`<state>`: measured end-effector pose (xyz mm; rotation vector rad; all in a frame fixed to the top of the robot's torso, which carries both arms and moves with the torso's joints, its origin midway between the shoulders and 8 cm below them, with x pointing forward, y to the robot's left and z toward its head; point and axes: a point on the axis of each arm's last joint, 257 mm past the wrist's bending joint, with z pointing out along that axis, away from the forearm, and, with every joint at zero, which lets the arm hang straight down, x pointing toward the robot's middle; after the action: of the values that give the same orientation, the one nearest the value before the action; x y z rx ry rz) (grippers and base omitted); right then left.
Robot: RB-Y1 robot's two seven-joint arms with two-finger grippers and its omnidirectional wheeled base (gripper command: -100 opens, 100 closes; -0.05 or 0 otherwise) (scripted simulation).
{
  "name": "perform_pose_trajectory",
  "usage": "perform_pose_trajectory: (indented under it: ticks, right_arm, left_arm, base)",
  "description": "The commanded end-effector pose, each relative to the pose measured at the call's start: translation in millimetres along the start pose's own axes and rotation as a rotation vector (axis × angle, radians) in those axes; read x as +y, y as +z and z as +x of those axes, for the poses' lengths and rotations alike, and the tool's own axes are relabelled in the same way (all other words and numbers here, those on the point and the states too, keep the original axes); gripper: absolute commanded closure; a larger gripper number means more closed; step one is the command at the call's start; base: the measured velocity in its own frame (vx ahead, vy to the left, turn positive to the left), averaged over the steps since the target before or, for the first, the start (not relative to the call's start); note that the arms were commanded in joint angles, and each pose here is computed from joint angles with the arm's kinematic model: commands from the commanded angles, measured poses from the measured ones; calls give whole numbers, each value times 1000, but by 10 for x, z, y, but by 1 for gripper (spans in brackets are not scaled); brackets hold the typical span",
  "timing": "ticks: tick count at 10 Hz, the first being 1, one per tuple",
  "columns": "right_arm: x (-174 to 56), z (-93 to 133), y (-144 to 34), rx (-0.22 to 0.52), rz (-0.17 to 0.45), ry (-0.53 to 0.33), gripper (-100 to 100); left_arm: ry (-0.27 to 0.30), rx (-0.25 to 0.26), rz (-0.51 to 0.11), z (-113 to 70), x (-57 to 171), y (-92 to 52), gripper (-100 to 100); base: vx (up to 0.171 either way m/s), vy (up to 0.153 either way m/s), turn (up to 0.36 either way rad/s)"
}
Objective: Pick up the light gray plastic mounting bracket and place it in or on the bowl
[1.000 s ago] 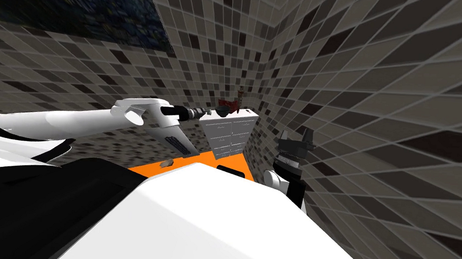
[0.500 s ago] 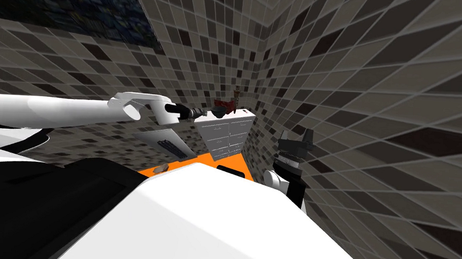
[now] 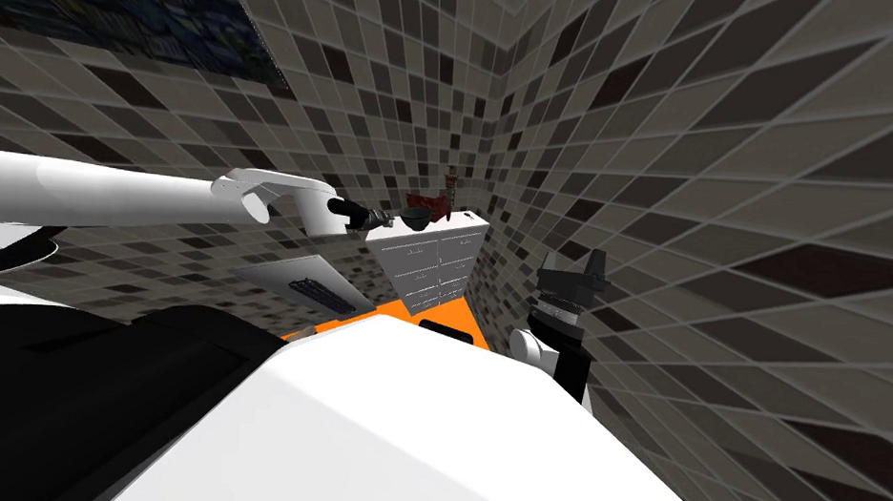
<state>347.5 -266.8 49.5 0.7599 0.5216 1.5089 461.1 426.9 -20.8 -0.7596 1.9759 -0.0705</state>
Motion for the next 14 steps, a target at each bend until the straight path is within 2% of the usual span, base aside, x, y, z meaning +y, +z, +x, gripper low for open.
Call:
perform_pose_trajectory:
  ticks: [1, 4, 7, 8, 9, 10, 11, 12, 13, 14]
  right_arm:
    - [0, 0, 0, 0, 0, 0, 0]
    - [0, 0, 0, 0, 0, 0, 0]
    - [0, 0, 0, 0, 0, 0, 0]
    - [0, 0, 0, 0, 0, 0, 0]
    - [0, 0, 0, 0, 0, 0, 0]
    - [0, 0, 0, 0, 0, 0, 0]
    - [0, -1, -1, 0, 0, 0, 0]
    - [0, -1, -1, 0, 0, 0, 0]
    - [0, 0, 0, 0, 0, 0, 0]
    - [0, 0, 0, 0, 0, 0, 0]
  left_arm:
    - [17, -9, -44, -35, 81, 10, -100]
    - [39, -25, -181, -113, 359, 22, -100]
    - [53, -38, -278, -162, 560, 14, -100]
    - [50, -35, -255, -150, 520, 28, -100]
    - [50, -36, -260, -156, 532, 28, 0]
    - [-35, -82, -223, -363, 580, 104, -100]
    - [-42, -111, -199, -510, 553, 136, -100]
    - [-66, -151, -157, -726, 488, 156, -100]
    - [-59, -209, -107, -1002, 325, 112, -100]
    - [-59, -242, -72, -1194, 259, 114, -100]
  base:
    - [56, 23, -61]
    - [53, 24, -115]
    - [59, 26, -86]
    - [27, 15, -16]
    - [5, 3, 2]
    - [118, -83, 305]
    - [176, -148, 283]
    - [117, -123, 49]
    - [33, -50, -27]
    - [-17, 3, -20]
